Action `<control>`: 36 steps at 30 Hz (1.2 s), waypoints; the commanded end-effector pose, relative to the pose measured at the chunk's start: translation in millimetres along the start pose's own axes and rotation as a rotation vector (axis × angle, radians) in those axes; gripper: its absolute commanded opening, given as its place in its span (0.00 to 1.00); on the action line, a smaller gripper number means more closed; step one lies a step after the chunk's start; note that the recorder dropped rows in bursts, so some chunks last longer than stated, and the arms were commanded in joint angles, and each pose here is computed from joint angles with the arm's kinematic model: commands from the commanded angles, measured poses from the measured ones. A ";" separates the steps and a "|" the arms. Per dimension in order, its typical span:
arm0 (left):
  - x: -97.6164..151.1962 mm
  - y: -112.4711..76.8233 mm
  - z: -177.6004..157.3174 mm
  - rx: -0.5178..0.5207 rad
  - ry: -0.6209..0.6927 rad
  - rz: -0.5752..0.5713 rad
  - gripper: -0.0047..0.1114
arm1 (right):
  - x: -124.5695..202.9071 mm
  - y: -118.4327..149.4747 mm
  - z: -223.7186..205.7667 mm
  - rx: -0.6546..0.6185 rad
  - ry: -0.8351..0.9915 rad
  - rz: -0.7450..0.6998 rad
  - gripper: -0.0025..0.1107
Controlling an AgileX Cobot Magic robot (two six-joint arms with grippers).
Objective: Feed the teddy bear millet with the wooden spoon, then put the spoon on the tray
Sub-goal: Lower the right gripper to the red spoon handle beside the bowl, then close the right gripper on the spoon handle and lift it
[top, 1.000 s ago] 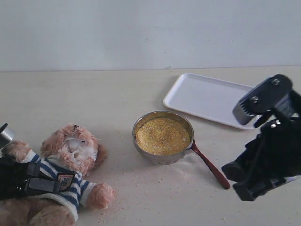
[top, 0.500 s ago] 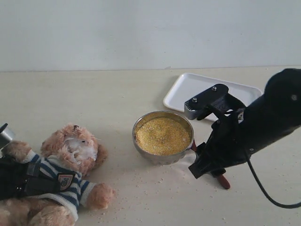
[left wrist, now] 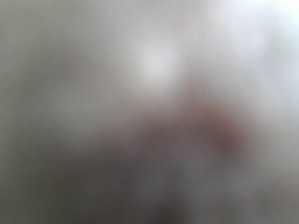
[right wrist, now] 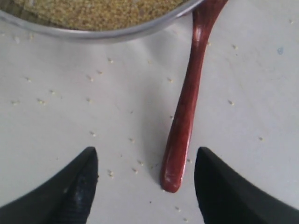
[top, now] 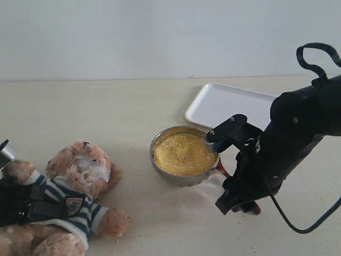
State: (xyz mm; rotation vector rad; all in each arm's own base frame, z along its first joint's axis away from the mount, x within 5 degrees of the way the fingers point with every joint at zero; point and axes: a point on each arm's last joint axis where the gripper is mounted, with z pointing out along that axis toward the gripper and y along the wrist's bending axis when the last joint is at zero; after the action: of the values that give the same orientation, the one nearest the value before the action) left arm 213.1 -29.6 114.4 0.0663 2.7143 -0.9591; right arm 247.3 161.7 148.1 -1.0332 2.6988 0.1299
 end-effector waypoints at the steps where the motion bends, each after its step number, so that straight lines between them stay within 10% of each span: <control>1: 2.5 2.8 1.5 -0.014 0.016 0.002 0.09 | -1.4 -2.4 7.5 0.018 0.005 -0.021 0.55; 18: 2.4 2.9 1.5 -0.015 0.016 0.002 0.09 | 1.2 -3.0 32.2 0.012 0.050 -0.019 0.54; 26: 2.4 2.9 1.5 -0.015 0.016 0.002 0.09 | 2.2 -2.8 32.1 0.009 0.060 -0.018 0.11; 36: 2.4 2.9 1.5 -0.015 0.016 0.002 0.09 | 6.5 -7.2 29.9 0.059 0.107 -0.001 0.11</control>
State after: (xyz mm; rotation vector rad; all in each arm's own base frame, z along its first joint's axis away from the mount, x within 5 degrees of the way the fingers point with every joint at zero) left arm 213.1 -29.6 114.4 0.0663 2.7143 -0.9591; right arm 254.8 162.1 120.0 -1.0274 2.7485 0.0556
